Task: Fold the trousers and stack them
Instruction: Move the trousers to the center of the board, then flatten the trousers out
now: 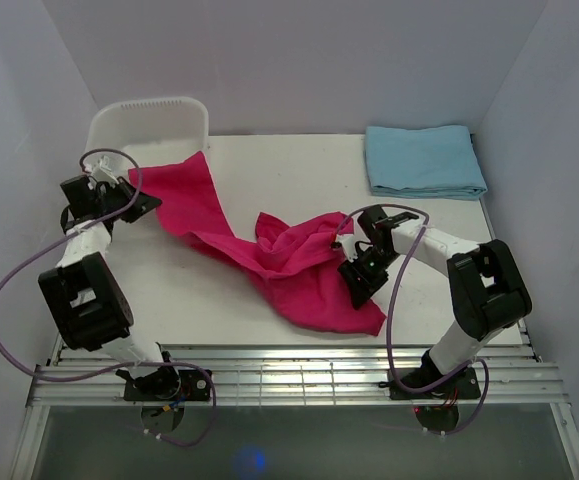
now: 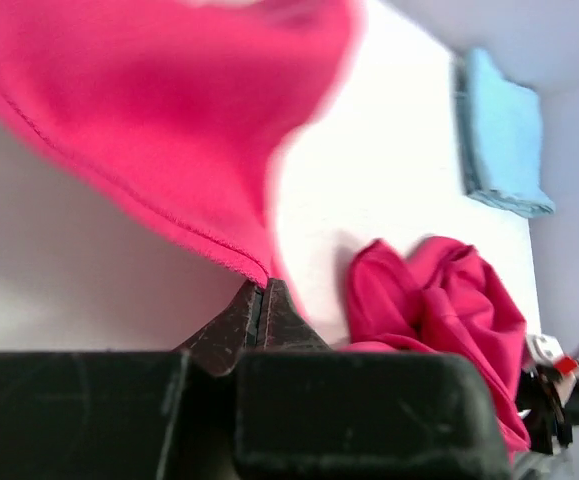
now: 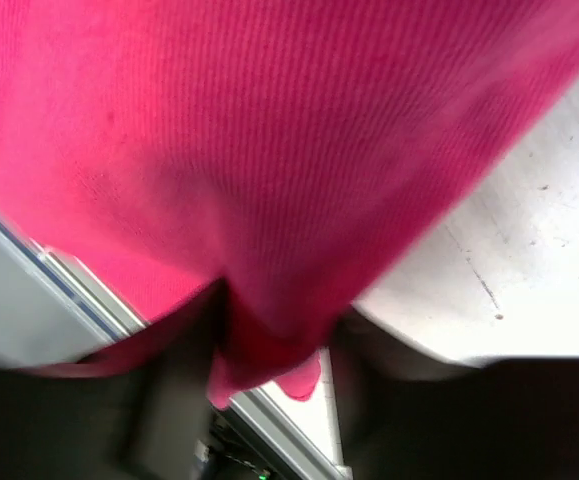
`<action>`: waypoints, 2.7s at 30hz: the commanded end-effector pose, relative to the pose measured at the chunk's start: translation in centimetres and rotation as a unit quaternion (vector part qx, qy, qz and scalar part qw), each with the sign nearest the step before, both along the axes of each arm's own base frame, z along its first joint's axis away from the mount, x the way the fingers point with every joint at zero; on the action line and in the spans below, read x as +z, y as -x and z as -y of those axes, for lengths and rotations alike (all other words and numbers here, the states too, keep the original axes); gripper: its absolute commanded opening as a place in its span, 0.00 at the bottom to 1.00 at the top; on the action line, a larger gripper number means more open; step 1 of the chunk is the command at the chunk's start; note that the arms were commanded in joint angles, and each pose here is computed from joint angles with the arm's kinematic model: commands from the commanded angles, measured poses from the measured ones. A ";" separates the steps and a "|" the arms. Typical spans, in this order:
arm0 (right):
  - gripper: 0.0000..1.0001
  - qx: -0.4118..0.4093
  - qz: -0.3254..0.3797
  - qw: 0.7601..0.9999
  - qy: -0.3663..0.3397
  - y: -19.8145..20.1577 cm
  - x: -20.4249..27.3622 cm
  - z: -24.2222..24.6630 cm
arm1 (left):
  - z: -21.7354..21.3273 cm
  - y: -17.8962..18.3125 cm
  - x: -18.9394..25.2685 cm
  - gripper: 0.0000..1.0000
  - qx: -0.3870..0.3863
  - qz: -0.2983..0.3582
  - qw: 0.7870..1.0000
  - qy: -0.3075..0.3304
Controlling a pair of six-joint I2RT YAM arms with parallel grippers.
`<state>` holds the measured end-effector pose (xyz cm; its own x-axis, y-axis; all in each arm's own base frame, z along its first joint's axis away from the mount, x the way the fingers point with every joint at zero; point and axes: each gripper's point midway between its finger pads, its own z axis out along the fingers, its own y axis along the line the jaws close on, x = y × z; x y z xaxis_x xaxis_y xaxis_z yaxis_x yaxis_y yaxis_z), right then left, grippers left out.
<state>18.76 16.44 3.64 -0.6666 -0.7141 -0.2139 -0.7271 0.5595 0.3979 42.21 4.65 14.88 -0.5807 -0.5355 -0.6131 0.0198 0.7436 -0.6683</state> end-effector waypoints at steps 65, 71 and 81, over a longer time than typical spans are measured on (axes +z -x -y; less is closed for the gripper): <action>1.00 -0.166 0.094 0.965 -0.182 -12.3 10.1 -0.5 | 37.1 14.8 5.8 0.71 -0.555 0.165 0.734 -0.355; 1.00 -0.178 0.069 0.970 -0.150 -12.2 5.6 0.2 | 41.3 12.4 -0.3 0.75 -0.574 0.112 0.700 -0.411; 0.86 -0.186 0.056 0.974 -0.113 -11.2 2.3 1.3 | 40.0 14.6 -3.8 0.37 -0.616 0.033 0.684 -0.389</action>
